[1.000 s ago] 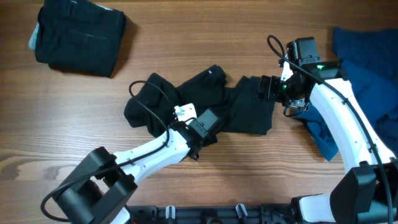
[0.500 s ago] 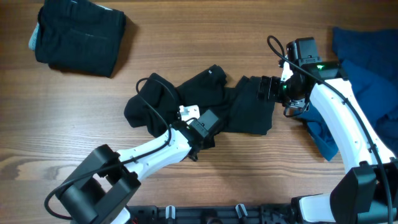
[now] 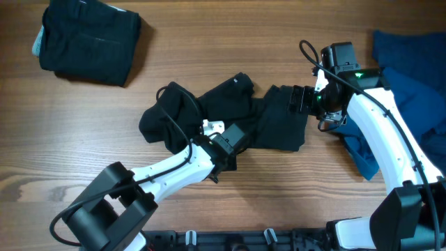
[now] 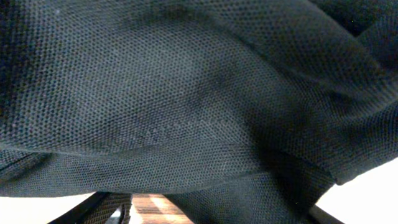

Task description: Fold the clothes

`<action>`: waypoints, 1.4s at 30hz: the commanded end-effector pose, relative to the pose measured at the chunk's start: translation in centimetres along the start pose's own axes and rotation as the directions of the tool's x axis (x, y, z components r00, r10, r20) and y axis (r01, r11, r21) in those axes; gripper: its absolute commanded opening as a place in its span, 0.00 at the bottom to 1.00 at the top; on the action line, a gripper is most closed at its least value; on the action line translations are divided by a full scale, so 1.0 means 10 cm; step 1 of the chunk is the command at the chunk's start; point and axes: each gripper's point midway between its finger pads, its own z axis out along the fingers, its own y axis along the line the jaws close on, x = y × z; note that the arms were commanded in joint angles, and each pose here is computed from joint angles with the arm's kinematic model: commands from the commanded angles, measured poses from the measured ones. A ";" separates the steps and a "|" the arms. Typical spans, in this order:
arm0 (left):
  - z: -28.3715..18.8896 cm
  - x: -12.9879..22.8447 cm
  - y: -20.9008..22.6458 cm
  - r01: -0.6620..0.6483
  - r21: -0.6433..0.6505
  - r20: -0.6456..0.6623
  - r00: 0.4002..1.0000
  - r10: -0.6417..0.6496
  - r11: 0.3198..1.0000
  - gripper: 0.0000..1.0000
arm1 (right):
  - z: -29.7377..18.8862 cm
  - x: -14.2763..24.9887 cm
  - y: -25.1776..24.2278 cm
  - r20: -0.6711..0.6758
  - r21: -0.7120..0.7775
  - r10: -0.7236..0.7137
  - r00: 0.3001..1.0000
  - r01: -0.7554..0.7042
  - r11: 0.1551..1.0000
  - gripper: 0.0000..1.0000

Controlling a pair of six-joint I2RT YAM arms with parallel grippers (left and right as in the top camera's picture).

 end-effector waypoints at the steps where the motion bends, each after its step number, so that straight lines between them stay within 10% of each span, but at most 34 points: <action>1: 0.06 0.05 0.06 -0.069 -0.017 -0.020 0.997 0.068 0.997 0.62 | -0.05 0.00 0.01 0.015 -0.006 -0.010 1.000 0.010 1.000 1.00; 12: 0.05 0.12 0.07 -0.067 -0.012 -0.055 0.996 0.066 0.998 0.04 | -0.06 0.06 0.16 -0.015 -0.096 -0.011 1.000 0.010 0.995 1.00; 42: -0.21 0.07 0.12 0.205 -0.004 -0.015 0.979 -0.205 0.979 0.04 | 0.69 0.96 0.57 -0.160 0.001 0.286 0.945 -0.289 0.957 0.80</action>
